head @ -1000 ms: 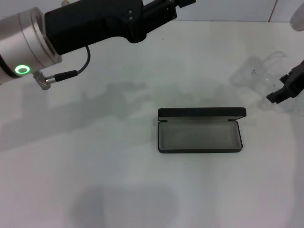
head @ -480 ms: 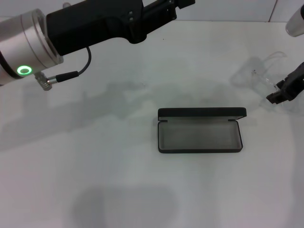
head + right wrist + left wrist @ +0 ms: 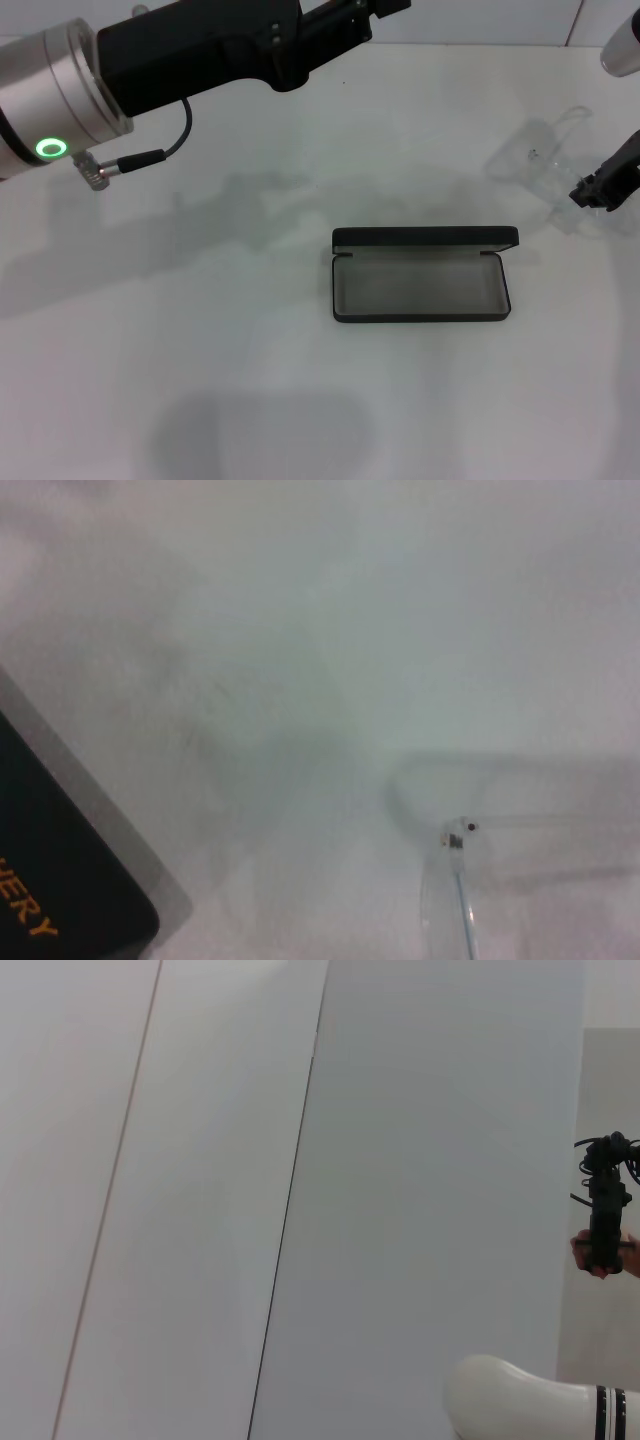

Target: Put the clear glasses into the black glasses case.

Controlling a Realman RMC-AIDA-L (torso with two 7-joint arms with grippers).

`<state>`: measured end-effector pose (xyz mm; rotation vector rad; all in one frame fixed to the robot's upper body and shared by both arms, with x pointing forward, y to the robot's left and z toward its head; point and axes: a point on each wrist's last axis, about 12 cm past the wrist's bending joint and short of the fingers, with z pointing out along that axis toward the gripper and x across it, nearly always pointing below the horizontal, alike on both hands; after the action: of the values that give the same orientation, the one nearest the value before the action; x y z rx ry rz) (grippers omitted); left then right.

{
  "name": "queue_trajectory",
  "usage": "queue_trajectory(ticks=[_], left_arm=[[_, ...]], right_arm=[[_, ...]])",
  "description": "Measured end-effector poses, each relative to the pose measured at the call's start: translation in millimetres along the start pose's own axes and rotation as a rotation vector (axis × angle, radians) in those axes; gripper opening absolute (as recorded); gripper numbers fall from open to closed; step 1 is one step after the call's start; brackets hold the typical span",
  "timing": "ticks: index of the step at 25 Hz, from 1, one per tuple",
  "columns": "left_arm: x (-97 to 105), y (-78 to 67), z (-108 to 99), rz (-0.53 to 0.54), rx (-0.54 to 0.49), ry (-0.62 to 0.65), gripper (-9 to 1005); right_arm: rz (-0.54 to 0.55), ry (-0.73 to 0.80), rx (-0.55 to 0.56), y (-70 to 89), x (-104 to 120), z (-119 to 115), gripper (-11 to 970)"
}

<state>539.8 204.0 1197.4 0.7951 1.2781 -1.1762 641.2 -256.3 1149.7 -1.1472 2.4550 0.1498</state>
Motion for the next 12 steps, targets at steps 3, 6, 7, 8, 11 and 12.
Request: queue_trajectory(ticks=[3, 6, 7, 8, 11, 12], left_arm=[[0, 0.0, 0, 0.000, 0.000, 0.000, 340], [1, -0.3, -1, -0.002, -0.002, 0.000, 339], [0, -0.4, -1, -0.001, -0.002, 0.000, 339], [0, -0.3, -2, 0.000, -0.002, -0.002, 339], [-3, 0.5, -2, 0.004, -0.002, -0.015, 339], [-4, 0.8, -2, 0.009, -0.002, -0.021, 339]], right_arm=[[0.003, 0.005, -0.001, -0.3, 1, 1, 151], [0.005, 0.008, 0.002, -0.3, 2, -2, 108], [0.010, 0.005, 0.006, -0.7, 4, -5, 104], [0.015, -0.009, 0.016, -2.2, 3, -12, 104], [0.046, -0.070, 0.040, -5.1, 6, -37, 104], [0.056, -0.088, 0.045, -5.4, 8, -44, 104]])
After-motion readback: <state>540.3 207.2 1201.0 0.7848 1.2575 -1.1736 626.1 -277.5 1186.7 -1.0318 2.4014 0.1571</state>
